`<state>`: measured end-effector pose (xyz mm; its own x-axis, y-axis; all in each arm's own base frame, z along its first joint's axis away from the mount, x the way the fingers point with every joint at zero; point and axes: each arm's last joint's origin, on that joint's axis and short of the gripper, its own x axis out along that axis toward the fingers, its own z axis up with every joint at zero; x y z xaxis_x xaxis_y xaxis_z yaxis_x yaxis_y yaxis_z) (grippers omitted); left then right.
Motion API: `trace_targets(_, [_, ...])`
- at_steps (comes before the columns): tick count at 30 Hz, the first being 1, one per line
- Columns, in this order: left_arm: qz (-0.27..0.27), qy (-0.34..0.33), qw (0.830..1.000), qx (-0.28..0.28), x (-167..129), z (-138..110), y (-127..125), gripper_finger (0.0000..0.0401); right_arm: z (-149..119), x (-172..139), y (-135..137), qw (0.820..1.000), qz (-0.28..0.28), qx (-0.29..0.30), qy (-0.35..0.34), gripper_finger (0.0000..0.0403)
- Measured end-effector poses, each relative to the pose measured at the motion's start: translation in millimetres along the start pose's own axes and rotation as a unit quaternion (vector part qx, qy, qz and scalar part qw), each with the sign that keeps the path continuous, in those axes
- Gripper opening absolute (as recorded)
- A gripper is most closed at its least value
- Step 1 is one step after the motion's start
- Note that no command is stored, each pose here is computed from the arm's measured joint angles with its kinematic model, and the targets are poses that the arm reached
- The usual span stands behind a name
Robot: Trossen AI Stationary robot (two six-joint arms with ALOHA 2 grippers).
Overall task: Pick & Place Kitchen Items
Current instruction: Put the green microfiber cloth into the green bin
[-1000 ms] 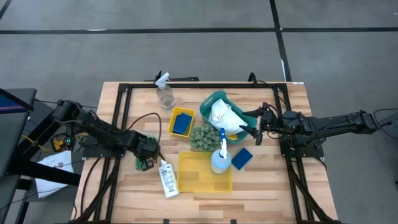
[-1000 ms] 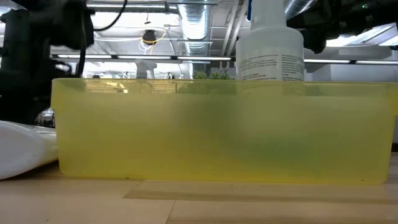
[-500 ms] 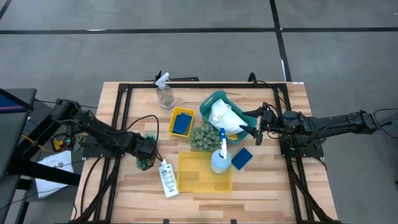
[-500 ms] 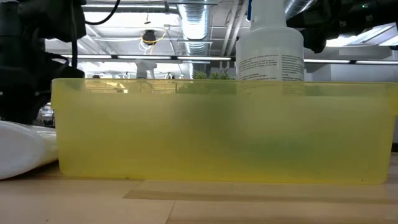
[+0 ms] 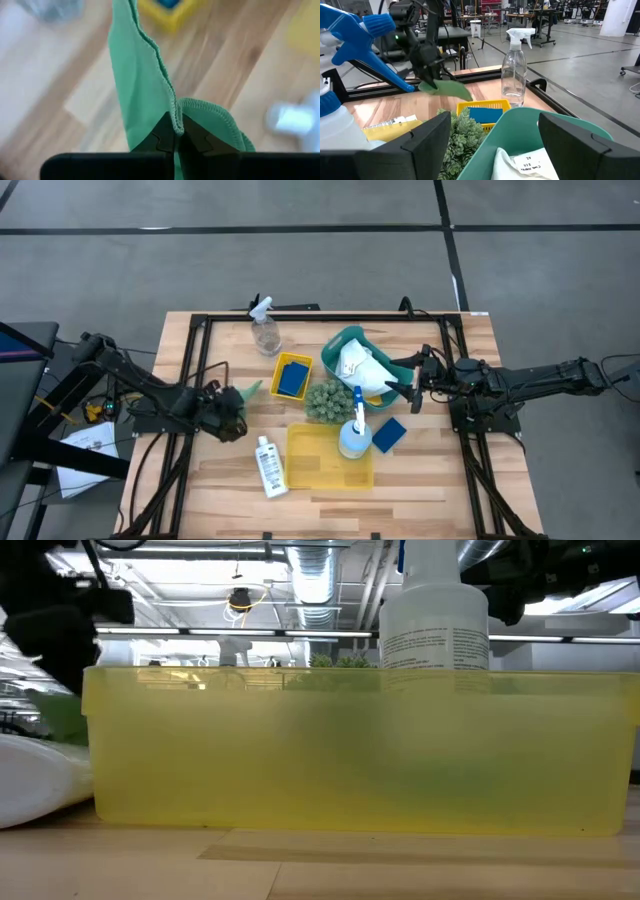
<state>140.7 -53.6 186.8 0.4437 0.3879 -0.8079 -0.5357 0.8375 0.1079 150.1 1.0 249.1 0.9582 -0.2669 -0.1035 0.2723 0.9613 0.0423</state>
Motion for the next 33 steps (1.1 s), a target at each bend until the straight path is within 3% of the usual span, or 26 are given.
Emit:
trace_targets(7, [0.004, -0.144, 0.989, -0.016, -18.8, 4.7, 1.0, 0.0000, -0.7, 0.0, -0.1, 1.000, 0.000, -0.001, 0.003, 0.0292])
trace_targets(16, [-0.006, -0.300, 0.954, 0.001, -40.7, 6.7, -17.6, 0.0000, -1.7, 0.0, -0.4, 1.000, -0.003, -0.005, 0.009, 0.0292])
trace_targets(23, [0.046, -0.403, 0.913, 0.043, -64.4, 18.6, -32.2, 0.0000, -1.0, 0.2, -0.6, 1.000, -0.004, -0.006, 0.005, 0.0292])
trace_targets(28, [0.034, -0.430, 0.897, 0.100, -81.1, 34.7, -40.1, 0.0000, 0.6, 0.2, -0.5, 1.000, -0.003, -0.004, -0.003, 0.0292])
trace_targets(31, [-0.004, -0.467, 0.871, 0.153, -91.0, 50.4, -42.1, 0.0000, 3.6, 0.1, -0.2, 1.000, -0.002, -0.004, -0.018, 0.0292])
trace_targets(33, [-0.022, -0.512, 0.839, 0.183, -97.9, 63.4, -39.9, 0.0000, 5.3, 0.0, -0.1, 1.000, -0.002, -0.005, -0.026, 0.0292])
